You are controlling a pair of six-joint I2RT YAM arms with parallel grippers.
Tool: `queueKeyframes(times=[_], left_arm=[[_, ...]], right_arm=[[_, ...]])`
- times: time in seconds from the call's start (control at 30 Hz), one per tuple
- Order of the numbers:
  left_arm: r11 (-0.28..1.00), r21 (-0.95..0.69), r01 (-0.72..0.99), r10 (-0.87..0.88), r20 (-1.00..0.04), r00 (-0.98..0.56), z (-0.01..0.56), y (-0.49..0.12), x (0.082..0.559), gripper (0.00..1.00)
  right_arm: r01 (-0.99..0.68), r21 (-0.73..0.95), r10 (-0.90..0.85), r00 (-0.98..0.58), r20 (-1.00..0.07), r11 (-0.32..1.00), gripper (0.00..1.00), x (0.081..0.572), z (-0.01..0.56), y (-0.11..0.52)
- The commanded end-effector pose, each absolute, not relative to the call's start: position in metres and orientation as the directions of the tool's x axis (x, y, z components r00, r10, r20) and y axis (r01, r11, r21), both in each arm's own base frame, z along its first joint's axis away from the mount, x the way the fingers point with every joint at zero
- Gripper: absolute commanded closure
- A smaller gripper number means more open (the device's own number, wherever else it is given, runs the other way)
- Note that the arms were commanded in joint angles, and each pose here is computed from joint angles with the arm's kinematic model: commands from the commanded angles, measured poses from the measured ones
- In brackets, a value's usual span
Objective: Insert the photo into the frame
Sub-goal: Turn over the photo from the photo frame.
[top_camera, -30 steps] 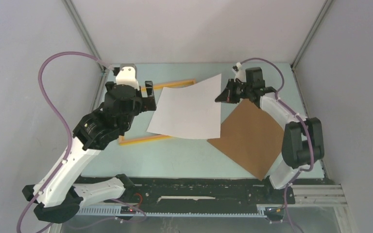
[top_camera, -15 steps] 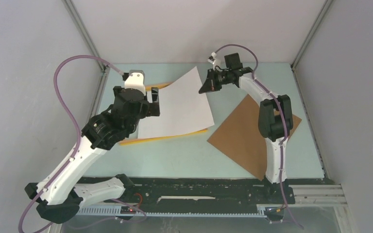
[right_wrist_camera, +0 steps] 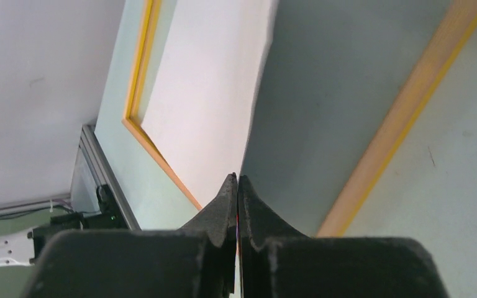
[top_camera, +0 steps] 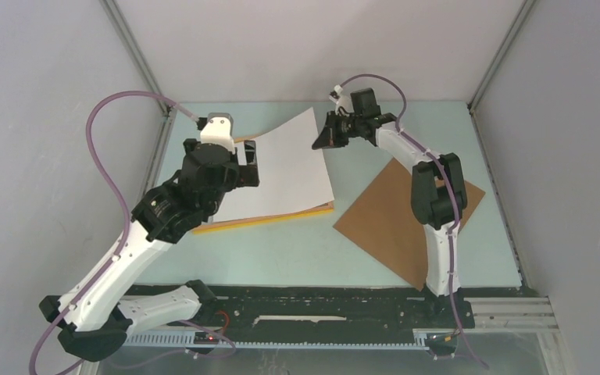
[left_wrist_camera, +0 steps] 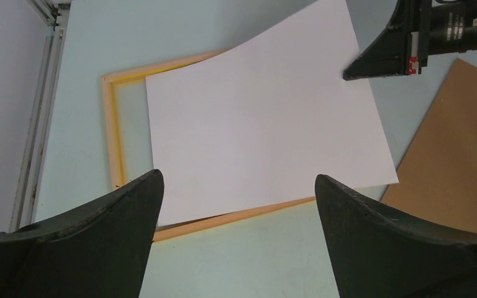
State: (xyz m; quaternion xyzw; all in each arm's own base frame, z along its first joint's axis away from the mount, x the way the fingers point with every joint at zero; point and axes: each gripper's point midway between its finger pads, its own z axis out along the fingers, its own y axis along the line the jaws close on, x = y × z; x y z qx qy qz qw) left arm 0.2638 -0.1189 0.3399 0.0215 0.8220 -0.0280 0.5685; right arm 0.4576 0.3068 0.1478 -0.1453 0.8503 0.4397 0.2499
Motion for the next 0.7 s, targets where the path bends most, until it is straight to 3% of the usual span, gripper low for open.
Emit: queueKeyframes(times=[0.0, 0.2, 0.67], left_arm=[[0.997, -0.047, 0.054, -0.027, -0.945, -0.327, 0.343, -0.113, 0.261, 0.00], [0.997, -0.044, 0.058, -0.023, -0.945, -0.328, 0.342, -0.113, 0.261, 0.00], [0.997, -0.036, 0.065, -0.013, -0.942, -0.335, 0.340, -0.116, 0.263, 0.00]], right_arm=[[-0.499, 0.673, 0.008, -0.800, -0.600, 0.546, 1.00, 0.479, 0.169, 0.338], [-0.580, 0.638, -0.073, -0.767, -0.638, 0.507, 1.00, 0.479, 0.168, 0.360], [-0.519, 0.688, -0.038, -0.811, -0.584, 0.507, 1.00, 0.482, 0.151, 0.379]])
